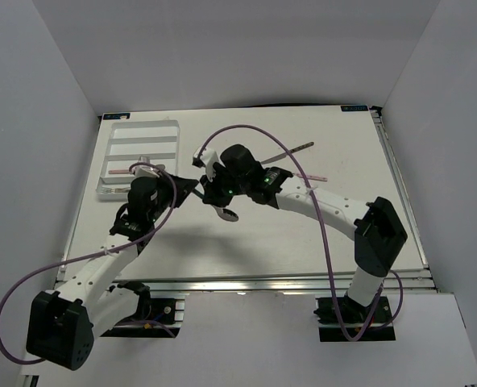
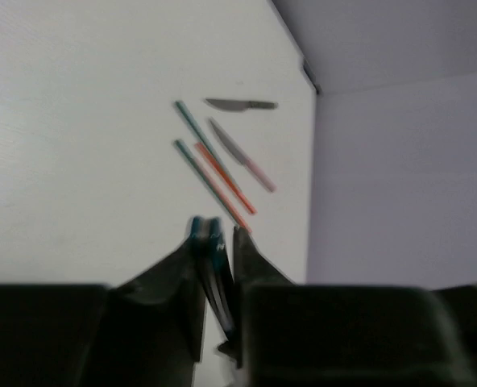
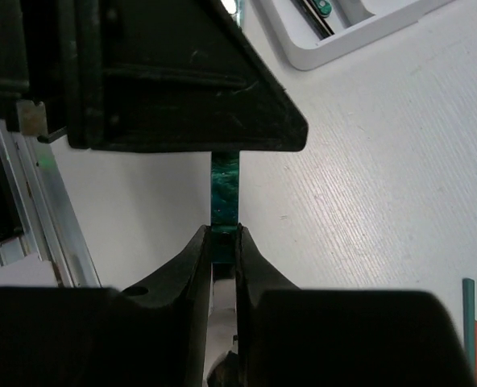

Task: Sort the eating utensils into containers

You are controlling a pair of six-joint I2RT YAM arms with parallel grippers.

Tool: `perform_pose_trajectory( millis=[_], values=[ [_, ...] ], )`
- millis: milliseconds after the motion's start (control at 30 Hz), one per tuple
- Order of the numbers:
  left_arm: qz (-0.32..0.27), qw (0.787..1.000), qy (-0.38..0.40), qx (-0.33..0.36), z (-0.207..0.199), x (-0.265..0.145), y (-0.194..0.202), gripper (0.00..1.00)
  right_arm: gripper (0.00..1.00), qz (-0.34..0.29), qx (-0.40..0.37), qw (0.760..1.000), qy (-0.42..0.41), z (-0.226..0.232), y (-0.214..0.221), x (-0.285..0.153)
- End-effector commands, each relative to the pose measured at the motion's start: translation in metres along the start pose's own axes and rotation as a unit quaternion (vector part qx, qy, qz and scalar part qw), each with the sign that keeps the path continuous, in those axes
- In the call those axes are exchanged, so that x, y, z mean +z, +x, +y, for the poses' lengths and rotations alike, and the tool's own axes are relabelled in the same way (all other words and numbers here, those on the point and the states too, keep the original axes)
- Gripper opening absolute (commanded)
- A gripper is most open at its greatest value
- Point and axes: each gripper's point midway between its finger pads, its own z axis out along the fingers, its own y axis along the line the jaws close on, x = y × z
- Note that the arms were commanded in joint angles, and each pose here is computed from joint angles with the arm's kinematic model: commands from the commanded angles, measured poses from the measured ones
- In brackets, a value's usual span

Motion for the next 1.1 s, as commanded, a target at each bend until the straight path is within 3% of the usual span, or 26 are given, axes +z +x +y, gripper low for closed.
perform_pose_trajectory(
  millis=[0, 67, 100, 133, 167, 233, 267, 300, 367, 400, 467, 533, 567, 800, 967, 1067],
  values=[
    [-0.029, 0.999, 0.023, 0.003, -0.022, 0.007, -0.017, 0.18, 0.00, -0.053, -0.011, 0.998, -0.034, 0.014, -0.035, -0.012],
    [-0.037, 0.999, 0.025, 0.006, -0.030, 0.009, -0.024, 0.04, 0.00, -0.051, -0.010, 0.998, -0.029, 0.011, -0.035, -0.008],
    [-0.052, 0.999, 0.004, 0.003, -0.023, 0.012, -0.030, 0.00, 0.31, -0.053, -0.004, 0.998, -0.018, 0.005, -0.036, -0.008],
    [-0.064, 0.998, -0.011, 0.002, -0.020, 0.013, -0.036, 0.00, 0.75, -0.054, 0.004, 0.999, 0.000, -0.004, -0.036, -0.008],
    [-0.094, 0.995, -0.028, 0.000, -0.022, 0.013, -0.058, 0.00, 0.89, -0.052, 0.018, 0.998, 0.007, -0.009, -0.036, -0.009],
    [-0.118, 0.987, -0.112, -0.018, 0.016, 0.014, -0.081, 0.00, 0.89, -0.047, 0.044, 0.997, 0.037, -0.029, -0.033, -0.019],
    [-0.153, 0.979, -0.131, -0.044, 0.035, 0.009, -0.117, 0.00, 0.89, -0.041, 0.066, 0.996, 0.046, -0.034, -0.025, -0.022],
    [-0.156, 0.979, -0.113, -0.064, 0.032, 0.011, -0.132, 0.00, 0.89, -0.042, 0.079, 0.994, 0.062, -0.048, -0.021, -0.030],
    [-0.193, 0.965, -0.153, -0.091, 0.070, 0.010, -0.177, 0.00, 0.89, -0.042, 0.098, 0.991, 0.080, -0.056, -0.009, -0.044],
    [-0.196, 0.966, -0.143, -0.091, 0.060, 0.015, -0.196, 0.00, 0.89, -0.040, 0.107, 0.989, 0.089, -0.064, -0.004, -0.049],
    [-0.193, 0.959, -0.178, -0.108, 0.094, 0.030, -0.218, 0.00, 0.89, -0.041, 0.111, 0.989, 0.093, -0.065, 0.005, -0.061],
    [-0.210, 0.958, -0.165, -0.106, 0.094, 0.041, -0.244, 0.00, 0.89, -0.044, 0.112, 0.988, 0.098, -0.066, 0.008, -0.071],
    [-0.207, 0.954, -0.183, -0.117, 0.115, 0.049, -0.249, 0.00, 0.89, -0.042, 0.113, 0.988, 0.100, -0.066, 0.011, -0.074],
    [-0.195, 0.953, -0.195, -0.127, 0.142, 0.079, -0.265, 0.03, 0.89, -0.034, 0.108, 0.986, 0.120, -0.072, 0.026, -0.090],
    [-0.199, 0.947, -0.208, -0.143, 0.160, 0.079, -0.260, 0.21, 0.89, -0.044, 0.103, 0.986, 0.119, -0.073, 0.018, -0.097],
    [-0.196, 0.943, -0.216, -0.161, 0.171, 0.081, -0.253, 0.43, 0.89, -0.044, 0.105, 0.986, 0.121, -0.075, 0.019, -0.096]
  ],
)
